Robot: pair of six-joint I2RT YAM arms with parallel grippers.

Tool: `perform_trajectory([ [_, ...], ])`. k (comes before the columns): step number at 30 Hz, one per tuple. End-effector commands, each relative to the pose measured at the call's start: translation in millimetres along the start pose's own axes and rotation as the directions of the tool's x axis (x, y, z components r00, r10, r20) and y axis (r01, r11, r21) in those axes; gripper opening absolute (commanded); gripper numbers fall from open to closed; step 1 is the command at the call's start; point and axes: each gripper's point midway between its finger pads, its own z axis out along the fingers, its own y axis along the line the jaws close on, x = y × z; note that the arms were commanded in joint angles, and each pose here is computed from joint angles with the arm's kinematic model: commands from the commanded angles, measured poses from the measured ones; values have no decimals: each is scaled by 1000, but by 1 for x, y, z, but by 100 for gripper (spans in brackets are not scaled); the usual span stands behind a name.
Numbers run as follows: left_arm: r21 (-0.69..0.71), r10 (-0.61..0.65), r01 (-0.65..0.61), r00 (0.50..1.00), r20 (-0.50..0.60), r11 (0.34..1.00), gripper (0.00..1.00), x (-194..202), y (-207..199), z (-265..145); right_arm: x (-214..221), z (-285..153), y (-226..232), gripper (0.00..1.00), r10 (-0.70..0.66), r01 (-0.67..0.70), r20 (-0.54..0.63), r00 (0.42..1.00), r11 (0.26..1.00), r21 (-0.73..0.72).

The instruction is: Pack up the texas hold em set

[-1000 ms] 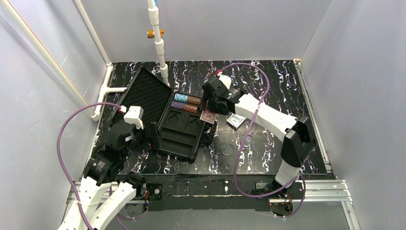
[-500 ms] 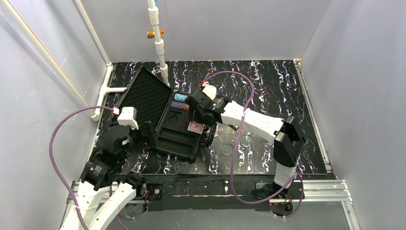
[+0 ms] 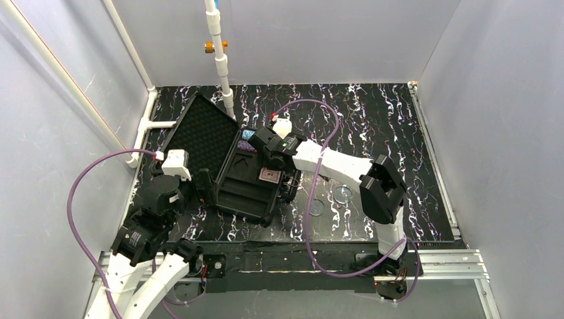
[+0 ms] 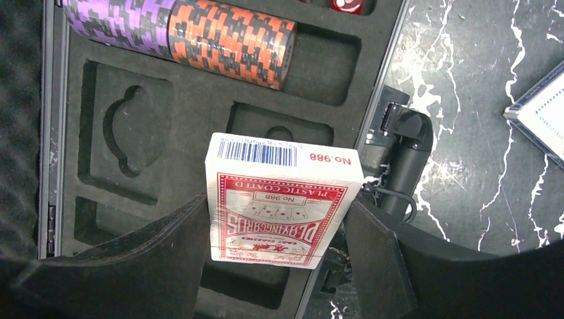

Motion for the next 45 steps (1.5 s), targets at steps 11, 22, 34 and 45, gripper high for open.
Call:
perform_trajectory([
  [11,-14,9,-9,1000,-10,1000,99,3,3,0,-36,6,27,27,9,-6,117,993,1000,-21],
  [22,-13,15,-16,1000,-19,1000,99,4,2,2,-28,14,21,27,-15,14,100,995,1000,13],
  [34,-11,21,-21,999,-25,1000,99,4,2,3,-10,20,4,28,-49,47,43,998,997,64],
  [45,-8,24,-24,999,-33,1000,99,5,1,4,1,23,-2,28,-58,57,9,998,996,74],
])
